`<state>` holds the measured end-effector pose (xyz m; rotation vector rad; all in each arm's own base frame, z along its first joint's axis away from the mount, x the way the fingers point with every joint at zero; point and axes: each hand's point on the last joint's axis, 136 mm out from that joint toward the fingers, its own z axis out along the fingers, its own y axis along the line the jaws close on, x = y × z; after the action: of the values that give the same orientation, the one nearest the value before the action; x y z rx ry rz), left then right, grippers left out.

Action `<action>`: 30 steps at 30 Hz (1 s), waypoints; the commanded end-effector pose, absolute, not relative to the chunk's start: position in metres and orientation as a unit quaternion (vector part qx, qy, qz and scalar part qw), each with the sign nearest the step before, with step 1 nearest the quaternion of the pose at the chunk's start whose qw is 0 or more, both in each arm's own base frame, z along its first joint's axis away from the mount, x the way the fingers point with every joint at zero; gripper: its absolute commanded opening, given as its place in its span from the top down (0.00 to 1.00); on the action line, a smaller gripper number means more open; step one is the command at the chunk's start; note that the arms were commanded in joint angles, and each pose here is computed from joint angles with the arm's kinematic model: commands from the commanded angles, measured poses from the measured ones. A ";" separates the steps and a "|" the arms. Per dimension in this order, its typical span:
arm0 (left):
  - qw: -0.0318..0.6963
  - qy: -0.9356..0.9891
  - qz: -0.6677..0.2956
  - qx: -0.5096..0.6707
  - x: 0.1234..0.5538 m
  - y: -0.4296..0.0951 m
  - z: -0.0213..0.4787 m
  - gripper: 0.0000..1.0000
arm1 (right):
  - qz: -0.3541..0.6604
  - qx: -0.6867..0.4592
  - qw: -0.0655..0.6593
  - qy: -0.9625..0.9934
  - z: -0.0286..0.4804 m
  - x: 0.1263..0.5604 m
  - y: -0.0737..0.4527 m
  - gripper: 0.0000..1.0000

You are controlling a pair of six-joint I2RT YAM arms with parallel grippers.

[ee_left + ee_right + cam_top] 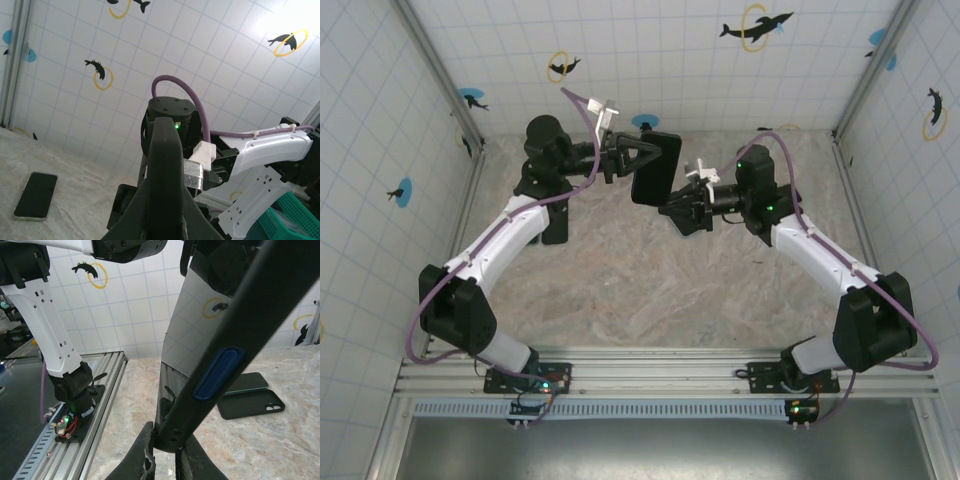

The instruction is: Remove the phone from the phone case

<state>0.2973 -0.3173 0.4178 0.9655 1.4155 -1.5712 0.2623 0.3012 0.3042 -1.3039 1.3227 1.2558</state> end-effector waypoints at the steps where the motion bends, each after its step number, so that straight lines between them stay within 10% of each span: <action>1: 0.401 0.538 -0.633 0.386 0.292 -0.316 0.443 1.00 | 0.460 -0.546 0.473 0.517 0.315 0.273 0.304 0.86; 18: 0.341 0.551 -0.674 0.354 0.271 -0.336 0.451 1.00 | 0.307 -0.495 0.608 0.540 0.349 0.312 0.292 0.91; 30: 0.390 0.588 -0.657 0.266 0.310 -0.336 0.451 1.00 | 0.476 -0.418 0.594 0.497 0.381 0.269 0.285 0.80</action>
<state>0.3117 -0.3319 0.4384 0.7425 1.4904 -1.6373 0.2848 0.2918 0.3251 -1.0475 1.3451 1.0438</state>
